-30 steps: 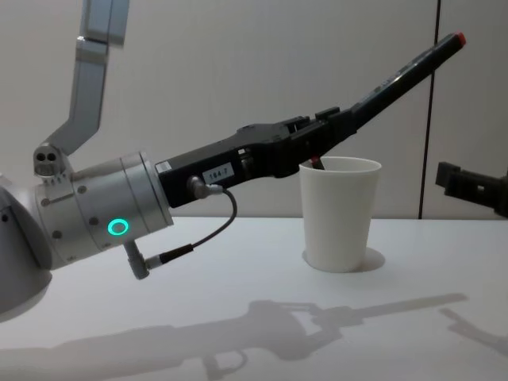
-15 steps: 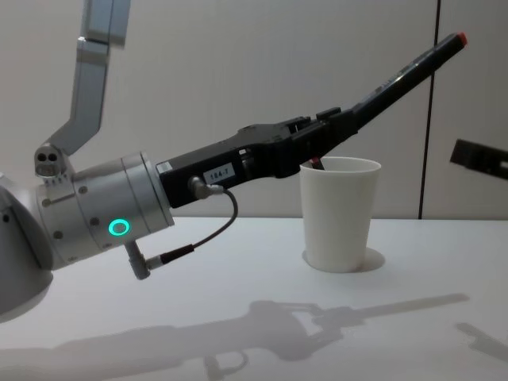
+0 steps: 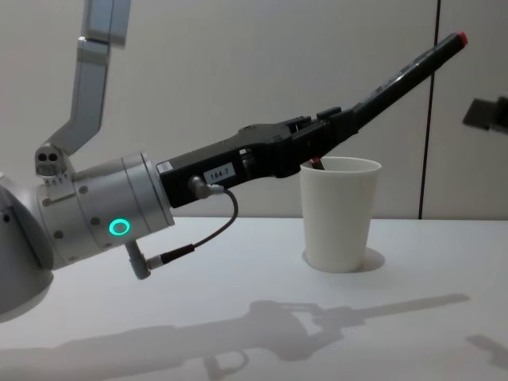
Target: Place the pen into the pen holder.
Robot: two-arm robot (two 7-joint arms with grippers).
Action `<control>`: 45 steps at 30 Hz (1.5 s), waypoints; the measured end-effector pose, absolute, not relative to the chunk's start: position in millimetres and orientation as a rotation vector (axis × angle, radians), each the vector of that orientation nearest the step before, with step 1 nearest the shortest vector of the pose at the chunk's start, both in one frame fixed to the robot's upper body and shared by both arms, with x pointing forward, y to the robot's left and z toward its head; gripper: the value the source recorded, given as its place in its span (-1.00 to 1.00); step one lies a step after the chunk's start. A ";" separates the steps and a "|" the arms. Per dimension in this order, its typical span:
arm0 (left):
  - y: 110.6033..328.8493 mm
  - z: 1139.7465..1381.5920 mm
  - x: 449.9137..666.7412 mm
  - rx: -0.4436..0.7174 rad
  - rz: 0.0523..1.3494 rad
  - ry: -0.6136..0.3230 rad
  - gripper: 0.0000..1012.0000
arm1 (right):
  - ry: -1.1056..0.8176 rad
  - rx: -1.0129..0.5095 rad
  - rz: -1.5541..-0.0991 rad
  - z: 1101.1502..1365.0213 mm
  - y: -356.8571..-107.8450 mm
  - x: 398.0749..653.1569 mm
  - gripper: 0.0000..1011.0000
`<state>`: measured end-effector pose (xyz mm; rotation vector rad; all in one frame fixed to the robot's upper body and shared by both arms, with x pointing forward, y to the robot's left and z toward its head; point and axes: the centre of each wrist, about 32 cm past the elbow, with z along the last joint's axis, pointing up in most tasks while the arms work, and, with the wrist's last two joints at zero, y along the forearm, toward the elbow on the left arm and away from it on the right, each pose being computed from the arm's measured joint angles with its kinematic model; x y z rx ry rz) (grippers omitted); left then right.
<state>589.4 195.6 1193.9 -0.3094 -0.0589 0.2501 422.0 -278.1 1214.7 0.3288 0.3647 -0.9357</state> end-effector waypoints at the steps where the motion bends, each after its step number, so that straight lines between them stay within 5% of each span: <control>1: 195.6 1193.9 589.4 -0.309 0.250 -0.059 -0.62 | 0.375 0.337 -0.929 1215.3 -278.5 421.8 0.98; 24: 195.6 1193.8 589.4 -0.309 0.250 -0.059 -0.62 | 0.661 0.561 -0.750 1228.6 -268.6 414.6 0.98; 45: 195.6 1193.8 589.4 -0.309 0.250 -0.059 -0.62 | 0.657 0.646 -0.810 1235.9 -248.2 417.6 0.98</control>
